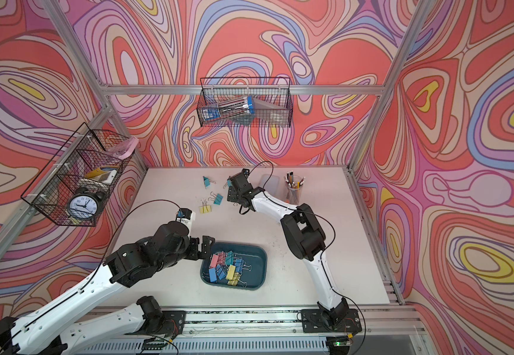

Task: Put the binder clips in the storage box
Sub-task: Pick up the binder clip at the center of the board.

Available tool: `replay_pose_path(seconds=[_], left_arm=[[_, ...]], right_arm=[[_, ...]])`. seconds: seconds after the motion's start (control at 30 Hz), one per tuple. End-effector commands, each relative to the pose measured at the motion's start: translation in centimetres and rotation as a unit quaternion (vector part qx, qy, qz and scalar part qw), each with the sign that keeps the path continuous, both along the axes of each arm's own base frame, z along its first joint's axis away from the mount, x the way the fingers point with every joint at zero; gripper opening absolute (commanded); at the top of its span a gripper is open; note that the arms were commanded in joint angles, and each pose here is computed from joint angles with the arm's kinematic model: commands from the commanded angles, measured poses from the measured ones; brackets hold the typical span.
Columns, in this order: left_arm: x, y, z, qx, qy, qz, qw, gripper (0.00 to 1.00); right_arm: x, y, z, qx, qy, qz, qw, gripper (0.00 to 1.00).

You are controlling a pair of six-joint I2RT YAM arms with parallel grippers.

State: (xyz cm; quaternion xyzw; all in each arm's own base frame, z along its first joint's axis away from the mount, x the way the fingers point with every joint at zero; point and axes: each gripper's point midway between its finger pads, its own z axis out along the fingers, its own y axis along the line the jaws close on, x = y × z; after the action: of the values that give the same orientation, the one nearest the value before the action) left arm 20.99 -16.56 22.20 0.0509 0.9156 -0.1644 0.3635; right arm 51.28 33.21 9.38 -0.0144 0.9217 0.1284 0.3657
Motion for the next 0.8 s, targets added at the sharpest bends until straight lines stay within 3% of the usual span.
replay_pose_path(seconds=[0.0,0.23,0.77], left_arm=[[0.0,0.4,-0.1,-0.002,-0.005,0.003,1.0,0.99],[0.1,0.4,-0.7,0.008,-0.002,0.002,1.0,0.99],[0.4,0.4,-1.0,0.015,0.004,0.006,1.0,0.99]], right_arm=[[-0.3,-1.5,-2.0,-0.145,0.011,0.08,0.986,0.73],[0.1,-1.1,-4.0,-0.247,0.018,0.183,0.951,0.68],[3.0,1.8,-4.5,-0.29,-0.037,0.237,0.926,0.44]])
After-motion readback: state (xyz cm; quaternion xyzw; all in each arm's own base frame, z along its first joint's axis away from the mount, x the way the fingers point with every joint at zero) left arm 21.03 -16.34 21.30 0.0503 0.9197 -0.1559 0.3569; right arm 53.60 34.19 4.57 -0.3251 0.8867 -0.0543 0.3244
